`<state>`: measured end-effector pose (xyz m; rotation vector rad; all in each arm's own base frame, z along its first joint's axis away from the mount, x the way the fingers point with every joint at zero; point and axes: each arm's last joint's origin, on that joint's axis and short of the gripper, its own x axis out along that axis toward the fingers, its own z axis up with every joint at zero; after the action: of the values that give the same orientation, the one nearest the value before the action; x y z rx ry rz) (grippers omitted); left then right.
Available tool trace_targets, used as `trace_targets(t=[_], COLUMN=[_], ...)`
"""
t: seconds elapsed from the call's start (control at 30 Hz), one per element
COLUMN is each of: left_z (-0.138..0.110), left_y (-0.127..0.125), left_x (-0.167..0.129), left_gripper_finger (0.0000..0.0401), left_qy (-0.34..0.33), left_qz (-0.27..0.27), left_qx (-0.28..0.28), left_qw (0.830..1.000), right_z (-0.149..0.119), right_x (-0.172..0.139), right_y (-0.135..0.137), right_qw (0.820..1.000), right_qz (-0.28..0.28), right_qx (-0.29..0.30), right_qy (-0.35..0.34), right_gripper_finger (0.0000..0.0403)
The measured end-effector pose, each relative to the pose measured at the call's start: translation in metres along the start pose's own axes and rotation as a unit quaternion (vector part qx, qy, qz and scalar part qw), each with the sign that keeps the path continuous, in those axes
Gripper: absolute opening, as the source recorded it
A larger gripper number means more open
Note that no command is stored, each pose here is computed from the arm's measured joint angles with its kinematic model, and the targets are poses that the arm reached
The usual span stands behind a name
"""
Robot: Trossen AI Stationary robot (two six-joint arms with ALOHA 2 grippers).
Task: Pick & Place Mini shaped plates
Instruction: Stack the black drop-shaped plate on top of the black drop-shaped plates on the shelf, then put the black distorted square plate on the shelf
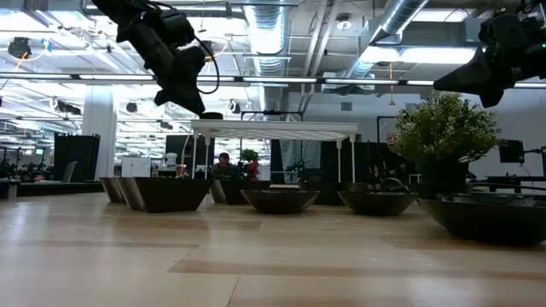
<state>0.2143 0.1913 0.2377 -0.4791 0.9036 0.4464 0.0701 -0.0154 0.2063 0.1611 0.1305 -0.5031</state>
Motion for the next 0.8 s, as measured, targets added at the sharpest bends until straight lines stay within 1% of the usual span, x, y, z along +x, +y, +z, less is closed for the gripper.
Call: trace_targets(t=[0.17,0.4,0.5,0.63,0.7,0.8], left_z=[0.0,0.001,-0.002,-0.016,-0.027,-0.045], left_y=[-0.001,-0.009,-0.018,-0.038,-0.048,-0.063], left_x=[-0.006,-0.037,-0.048,-0.051,-0.049,-0.043], left_gripper_finger=[0.0072,0.0072,0.0072,0.0072,0.0072,0.0072], left_qy=[-0.009,-0.061,-0.071,-0.069,-0.058,-0.037], left_qz=[0.005,0.011,0.004,-0.022,-0.037,-0.043], left_qx=[0.0,-0.002,-0.015,-0.028,-0.045,-0.072], left_qw=[1.0,0.998,0.997,0.997,0.997,0.996], right_z=[0.0,0.0,0.0,0.0,0.0,0.0], right_x=[0.0,0.0,0.0,0.0,0.0,0.0], right_y=[0.0,0.0,0.0,0.0,0.0,0.0], right_qw=[1.0,1.0,1.0,1.0,1.0,1.0], right_qz=[0.0,0.0,0.0,0.0,0.0,0.0], right_qx=[0.0,0.0,0.0,0.0,0.0,0.0], right_qy=[0.0,0.0,0.0,0.0,0.0,0.0], right_gripper_finger=[0.0001,0.0001,0.0001,0.0001,0.0001,0.0001])
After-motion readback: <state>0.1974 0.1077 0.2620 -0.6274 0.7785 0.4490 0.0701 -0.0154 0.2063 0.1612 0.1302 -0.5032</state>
